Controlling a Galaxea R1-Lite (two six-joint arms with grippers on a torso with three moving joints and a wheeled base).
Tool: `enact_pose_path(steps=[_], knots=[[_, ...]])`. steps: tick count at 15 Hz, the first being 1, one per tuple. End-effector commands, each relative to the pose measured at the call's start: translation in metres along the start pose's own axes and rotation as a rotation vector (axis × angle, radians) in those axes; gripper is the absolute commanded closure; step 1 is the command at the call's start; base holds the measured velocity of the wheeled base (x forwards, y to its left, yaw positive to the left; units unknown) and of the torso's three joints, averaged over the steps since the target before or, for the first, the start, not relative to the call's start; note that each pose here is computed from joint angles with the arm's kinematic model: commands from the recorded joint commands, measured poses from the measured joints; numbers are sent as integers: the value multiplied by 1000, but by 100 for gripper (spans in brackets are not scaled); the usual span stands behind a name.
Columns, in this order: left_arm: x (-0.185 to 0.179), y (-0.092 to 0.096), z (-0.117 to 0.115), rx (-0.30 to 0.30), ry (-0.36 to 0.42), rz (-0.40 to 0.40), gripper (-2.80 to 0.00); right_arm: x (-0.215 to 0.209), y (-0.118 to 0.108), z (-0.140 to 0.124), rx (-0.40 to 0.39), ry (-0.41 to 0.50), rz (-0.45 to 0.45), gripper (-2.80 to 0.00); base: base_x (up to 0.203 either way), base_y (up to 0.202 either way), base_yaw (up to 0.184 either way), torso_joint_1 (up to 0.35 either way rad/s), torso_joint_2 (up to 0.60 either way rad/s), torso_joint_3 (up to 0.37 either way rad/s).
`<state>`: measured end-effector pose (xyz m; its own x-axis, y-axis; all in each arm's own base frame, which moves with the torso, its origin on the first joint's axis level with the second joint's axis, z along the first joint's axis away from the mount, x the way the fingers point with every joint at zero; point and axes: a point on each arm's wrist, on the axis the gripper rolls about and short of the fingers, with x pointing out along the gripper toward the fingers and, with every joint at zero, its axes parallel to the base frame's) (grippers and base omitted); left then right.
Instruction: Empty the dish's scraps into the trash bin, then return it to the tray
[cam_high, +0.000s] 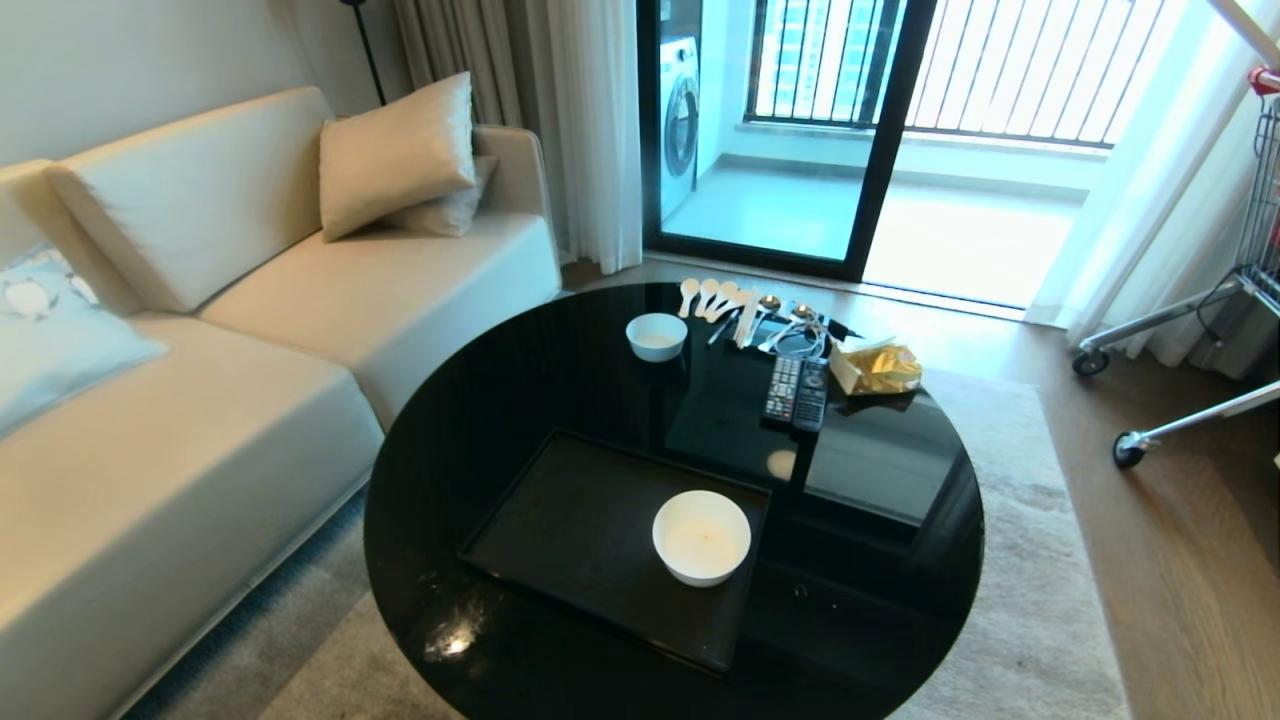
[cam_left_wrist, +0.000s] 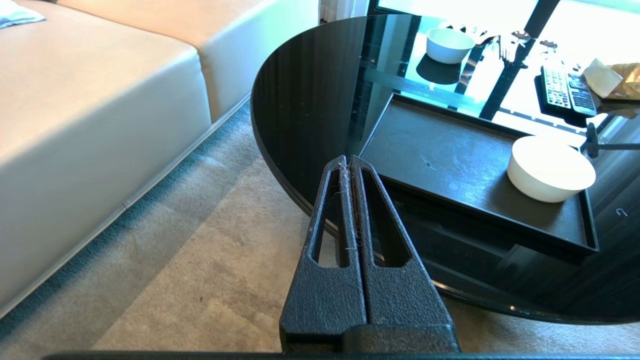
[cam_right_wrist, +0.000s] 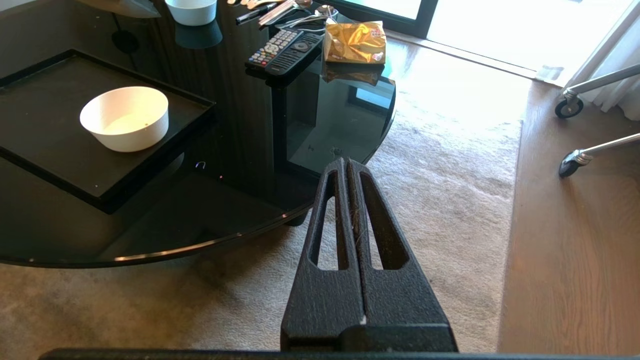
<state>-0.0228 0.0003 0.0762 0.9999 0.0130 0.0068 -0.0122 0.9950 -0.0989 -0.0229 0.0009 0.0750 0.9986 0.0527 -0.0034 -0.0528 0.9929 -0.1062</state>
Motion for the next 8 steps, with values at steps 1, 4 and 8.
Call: enact_pose_path(steps=[1,4,8], knots=[[0,0,0,-1,-1,1,0,0,0,0,-1,1,1,0,0,0,0,0,0,0],[0,0,0,-1,0,1,0,0,0,0,2,1,1,0,0,0,0,0,0,0],[0,0,0,-1,-1,1,0,0,0,0,-3,0,1,0,0,0,0,0,0,0]])
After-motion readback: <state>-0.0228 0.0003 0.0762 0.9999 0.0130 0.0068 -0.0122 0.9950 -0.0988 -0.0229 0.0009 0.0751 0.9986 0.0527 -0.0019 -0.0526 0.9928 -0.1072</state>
